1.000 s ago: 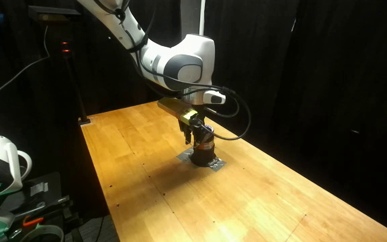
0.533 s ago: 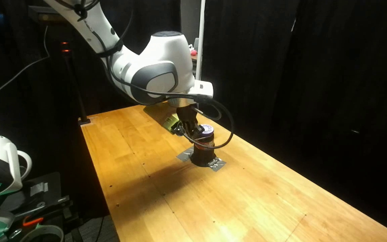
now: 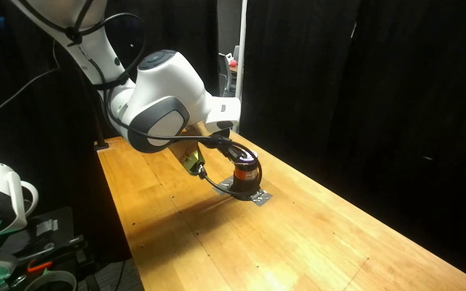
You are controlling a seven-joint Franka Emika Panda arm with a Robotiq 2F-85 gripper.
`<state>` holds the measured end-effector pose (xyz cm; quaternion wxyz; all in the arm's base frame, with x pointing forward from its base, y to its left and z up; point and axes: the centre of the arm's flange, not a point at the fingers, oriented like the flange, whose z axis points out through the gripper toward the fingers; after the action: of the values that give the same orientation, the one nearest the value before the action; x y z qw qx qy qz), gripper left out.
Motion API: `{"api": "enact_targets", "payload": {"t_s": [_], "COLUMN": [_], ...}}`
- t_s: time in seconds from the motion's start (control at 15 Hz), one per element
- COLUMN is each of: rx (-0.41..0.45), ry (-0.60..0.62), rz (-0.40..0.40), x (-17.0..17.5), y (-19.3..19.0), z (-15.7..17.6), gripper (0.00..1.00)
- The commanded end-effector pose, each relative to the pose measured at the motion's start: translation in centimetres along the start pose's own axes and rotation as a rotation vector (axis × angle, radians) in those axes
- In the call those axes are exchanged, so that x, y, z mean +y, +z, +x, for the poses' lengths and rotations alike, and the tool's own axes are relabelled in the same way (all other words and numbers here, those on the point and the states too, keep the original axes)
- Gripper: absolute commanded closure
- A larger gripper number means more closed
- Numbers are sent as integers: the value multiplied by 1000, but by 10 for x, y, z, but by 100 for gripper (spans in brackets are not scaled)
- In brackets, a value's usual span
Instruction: Place the rubber band on the brown cup
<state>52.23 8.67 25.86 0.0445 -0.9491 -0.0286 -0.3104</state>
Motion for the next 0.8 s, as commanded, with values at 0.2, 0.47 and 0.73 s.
{"api": "enact_targets", "payload": {"t_s": [0.2,0.47,0.73], "rx": [136,178,214], "ry": [27,45,50], "rz": [0,22,30], "x": [-8,-10,-10], "y": [-14,-17,-20], "z": [-27,-35,-39], "gripper": [89,89,89]}}
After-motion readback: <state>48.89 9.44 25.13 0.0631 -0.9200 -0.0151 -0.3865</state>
